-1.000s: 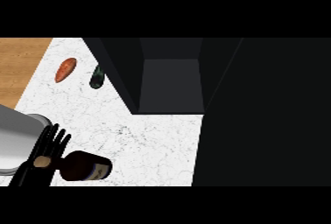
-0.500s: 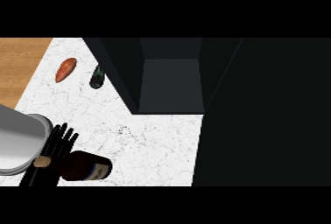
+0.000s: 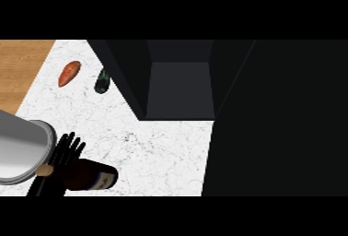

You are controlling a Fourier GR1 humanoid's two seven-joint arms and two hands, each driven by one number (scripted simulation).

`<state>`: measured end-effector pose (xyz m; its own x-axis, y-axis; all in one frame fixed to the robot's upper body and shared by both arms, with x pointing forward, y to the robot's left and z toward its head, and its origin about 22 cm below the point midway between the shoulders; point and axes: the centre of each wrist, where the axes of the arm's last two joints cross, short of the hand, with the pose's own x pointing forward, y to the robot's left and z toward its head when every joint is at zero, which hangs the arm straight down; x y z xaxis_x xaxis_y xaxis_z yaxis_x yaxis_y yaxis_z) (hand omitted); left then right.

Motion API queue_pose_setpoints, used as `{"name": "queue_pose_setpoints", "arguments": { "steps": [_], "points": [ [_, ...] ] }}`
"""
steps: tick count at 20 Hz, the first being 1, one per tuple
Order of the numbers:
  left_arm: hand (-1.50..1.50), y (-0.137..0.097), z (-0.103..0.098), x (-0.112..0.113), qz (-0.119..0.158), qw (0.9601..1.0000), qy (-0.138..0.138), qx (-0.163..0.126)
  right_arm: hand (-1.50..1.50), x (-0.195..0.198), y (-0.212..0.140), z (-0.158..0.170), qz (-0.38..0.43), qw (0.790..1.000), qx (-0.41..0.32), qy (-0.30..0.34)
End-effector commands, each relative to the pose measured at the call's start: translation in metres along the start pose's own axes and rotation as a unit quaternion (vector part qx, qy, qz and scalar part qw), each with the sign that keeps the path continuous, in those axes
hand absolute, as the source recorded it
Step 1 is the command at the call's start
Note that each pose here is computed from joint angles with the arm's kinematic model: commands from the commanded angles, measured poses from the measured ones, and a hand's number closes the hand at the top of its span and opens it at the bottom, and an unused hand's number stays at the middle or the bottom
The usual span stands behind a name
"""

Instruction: Pick up the wine, place it into the cabinet and close the cabinet

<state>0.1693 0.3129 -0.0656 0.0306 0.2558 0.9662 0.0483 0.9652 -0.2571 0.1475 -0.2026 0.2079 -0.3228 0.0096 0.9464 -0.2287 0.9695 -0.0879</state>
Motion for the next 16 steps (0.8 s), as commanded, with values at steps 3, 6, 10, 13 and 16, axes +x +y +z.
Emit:
{"name": "queue_pose_setpoints", "arguments": {
  "steps": [3,6,10,13,16],
  "points": [
    [-1.5,-0.016,-0.009,-0.027,0.01,0.9998,0.009,-0.013,-1.5,0.029,-0.005,0.01,-0.005,0.999,-0.002,-0.038],
    [-1.5,-0.014,-0.008,-0.02,0.02,0.9997,0.008,-0.014,-1.5,0.026,0.007,0.023,-0.002,1.0,0.004,-0.027],
    [-1.5,-0.007,-0.017,-0.025,0.029,0.9995,-0.001,-0.012,-1.5,0.02,0.003,0.023,0.001,1.0,0.004,-0.029],
    [-1.5,-0.003,-0.005,-0.048,0.05,0.9987,0.009,-0.011,-1.5,0.027,-0.001,0.02,-0.004,0.999,0.012,-0.038],
    [1.5,-0.02,-0.028,-0.043,0.066,0.9973,-0.004,-0.03,-1.5,0.008,-0.005,0.021,0.002,1.0,0.01,-0.027]
  ]
}}
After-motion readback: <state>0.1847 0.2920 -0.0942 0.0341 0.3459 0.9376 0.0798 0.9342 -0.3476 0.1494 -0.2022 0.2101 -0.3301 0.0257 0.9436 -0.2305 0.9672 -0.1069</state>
